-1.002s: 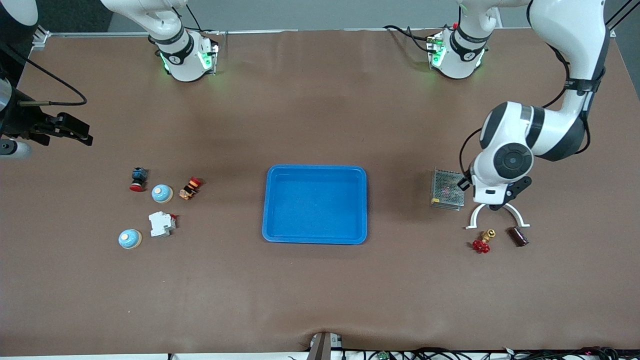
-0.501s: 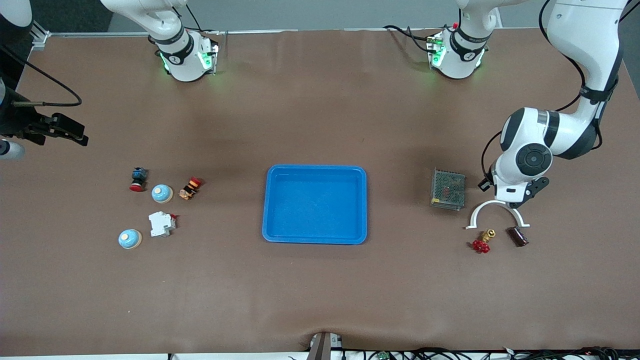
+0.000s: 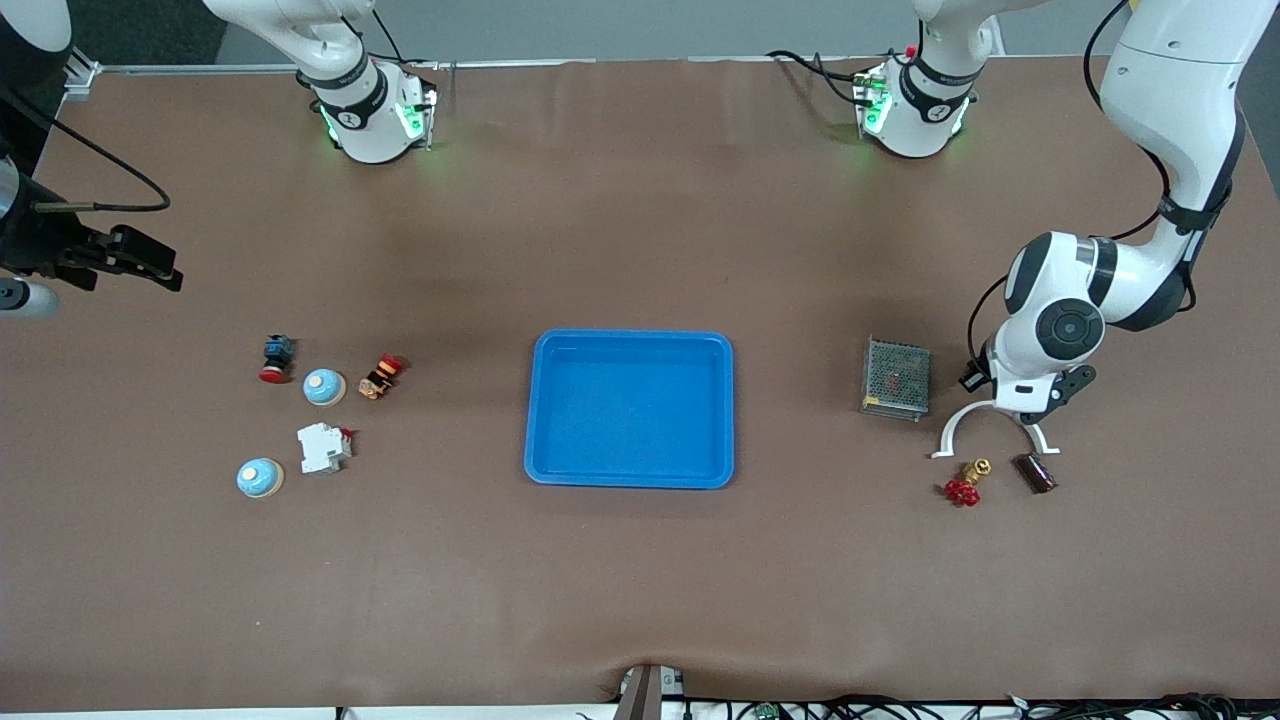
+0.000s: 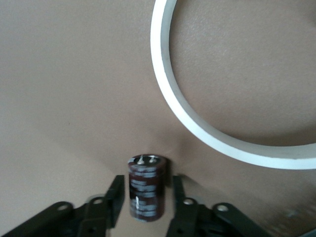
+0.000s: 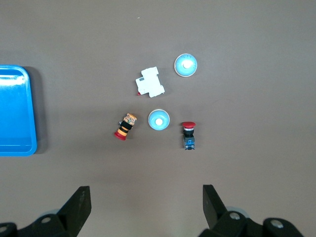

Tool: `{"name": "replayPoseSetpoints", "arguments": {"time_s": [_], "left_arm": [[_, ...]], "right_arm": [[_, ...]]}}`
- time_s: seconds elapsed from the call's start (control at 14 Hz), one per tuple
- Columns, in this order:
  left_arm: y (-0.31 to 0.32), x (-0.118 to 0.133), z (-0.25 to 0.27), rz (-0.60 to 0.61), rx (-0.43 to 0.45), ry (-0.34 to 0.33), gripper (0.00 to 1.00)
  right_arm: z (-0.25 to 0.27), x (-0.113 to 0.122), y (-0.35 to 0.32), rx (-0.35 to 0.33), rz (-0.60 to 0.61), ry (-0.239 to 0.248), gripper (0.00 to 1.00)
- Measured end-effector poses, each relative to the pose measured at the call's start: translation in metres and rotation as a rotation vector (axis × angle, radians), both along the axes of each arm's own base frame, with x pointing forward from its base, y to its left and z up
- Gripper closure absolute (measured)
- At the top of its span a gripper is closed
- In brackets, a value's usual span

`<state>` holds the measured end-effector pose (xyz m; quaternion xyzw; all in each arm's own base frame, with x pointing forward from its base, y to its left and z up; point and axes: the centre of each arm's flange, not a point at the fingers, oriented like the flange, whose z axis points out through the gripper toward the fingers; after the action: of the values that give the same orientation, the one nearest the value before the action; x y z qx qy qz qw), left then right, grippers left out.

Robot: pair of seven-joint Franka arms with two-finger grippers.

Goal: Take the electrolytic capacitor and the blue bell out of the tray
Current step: 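Carry the capacitor to the white arc and set it down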

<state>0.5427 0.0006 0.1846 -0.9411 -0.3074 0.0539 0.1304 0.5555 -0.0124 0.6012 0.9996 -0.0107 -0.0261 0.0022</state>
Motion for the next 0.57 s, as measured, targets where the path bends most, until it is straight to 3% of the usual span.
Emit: {"name": "replayPoseSetpoints", "arguments": {"time_s": [0.29,0.36,0.57], "left_arm": [[-0.006,0.024,0.032,-0.013,0.001,-0.071,0.06],[-0.01,0.034,0.048,-0.025,0.006,-0.09,0.0],[-0.029,0.067,0.122,-0.09,0.033,-0.101,0.0]], "right_arm": [[0.0,0.0,0.0,0.0,0.0,0.0,0.0],[0.0,0.0,0.001,0.0,0.001,0.0,0.0],[0.0,0.0,0.003,0.0,0.005,0.0,0.0]]}}
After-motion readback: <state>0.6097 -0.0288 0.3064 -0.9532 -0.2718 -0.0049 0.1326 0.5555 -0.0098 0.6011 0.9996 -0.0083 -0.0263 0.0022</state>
